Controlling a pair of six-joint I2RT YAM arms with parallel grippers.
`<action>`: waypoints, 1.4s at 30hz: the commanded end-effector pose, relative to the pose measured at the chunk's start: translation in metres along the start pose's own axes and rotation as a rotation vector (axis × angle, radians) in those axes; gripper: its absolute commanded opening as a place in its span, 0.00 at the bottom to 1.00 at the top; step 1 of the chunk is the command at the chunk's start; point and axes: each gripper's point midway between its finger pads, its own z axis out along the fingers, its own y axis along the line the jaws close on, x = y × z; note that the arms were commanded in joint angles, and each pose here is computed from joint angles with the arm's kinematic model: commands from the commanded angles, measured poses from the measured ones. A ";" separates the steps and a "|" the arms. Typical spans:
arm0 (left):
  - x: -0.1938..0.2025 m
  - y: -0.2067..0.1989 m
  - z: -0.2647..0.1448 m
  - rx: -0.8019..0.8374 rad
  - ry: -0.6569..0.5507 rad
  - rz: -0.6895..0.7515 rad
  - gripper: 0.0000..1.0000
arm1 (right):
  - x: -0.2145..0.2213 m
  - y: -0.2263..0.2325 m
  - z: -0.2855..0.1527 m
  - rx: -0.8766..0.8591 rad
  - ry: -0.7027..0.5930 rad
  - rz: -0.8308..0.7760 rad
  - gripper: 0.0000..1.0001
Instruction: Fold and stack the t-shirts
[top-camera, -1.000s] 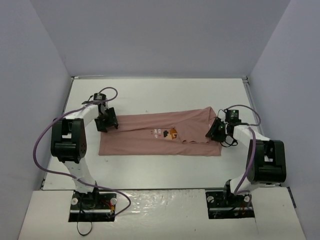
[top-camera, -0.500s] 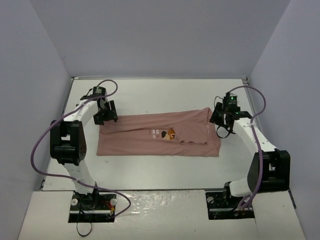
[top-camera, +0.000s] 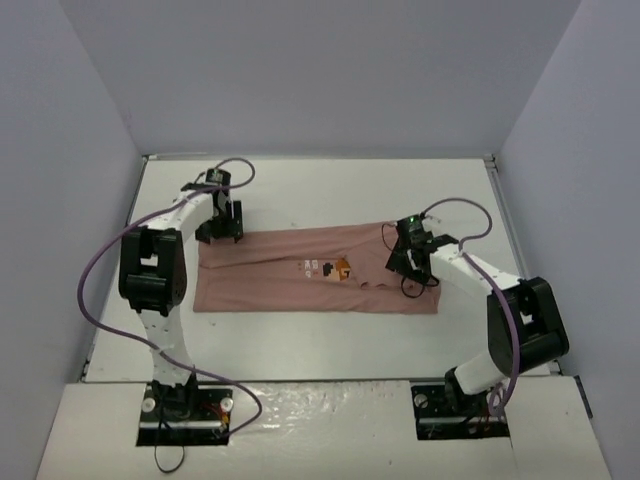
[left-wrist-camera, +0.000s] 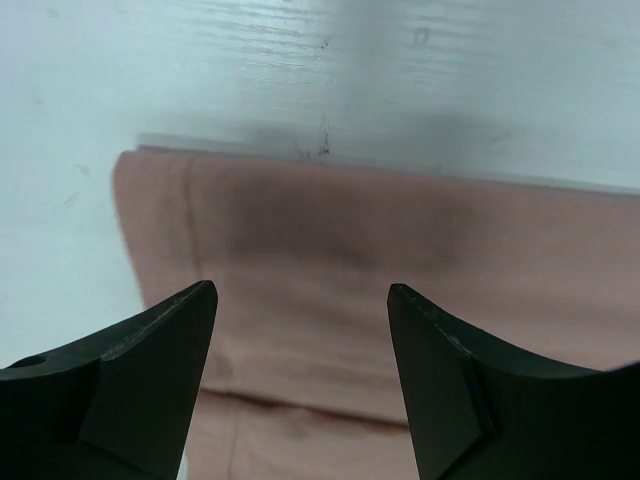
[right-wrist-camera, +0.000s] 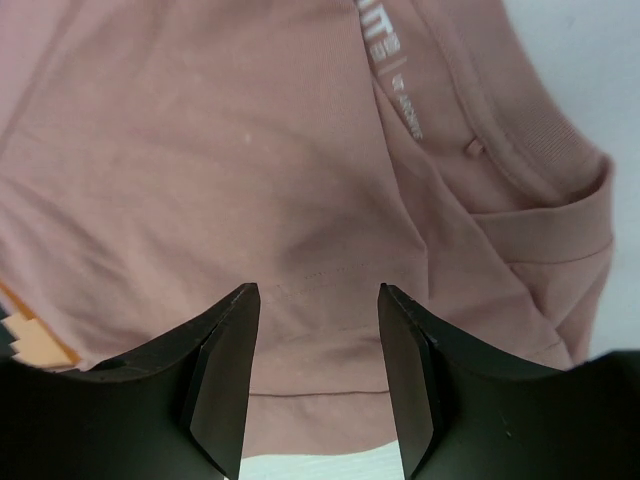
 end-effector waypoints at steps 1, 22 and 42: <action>0.009 0.009 0.015 -0.077 0.071 0.011 0.66 | 0.011 -0.010 0.019 0.103 -0.008 0.083 0.48; 0.186 -0.024 -0.048 0.131 0.351 -0.283 0.66 | -0.190 0.192 0.149 -0.250 -0.186 -0.357 0.46; 0.073 -0.037 -0.088 0.107 0.041 0.018 0.66 | -0.068 0.148 -0.024 -0.235 -0.181 -0.330 0.47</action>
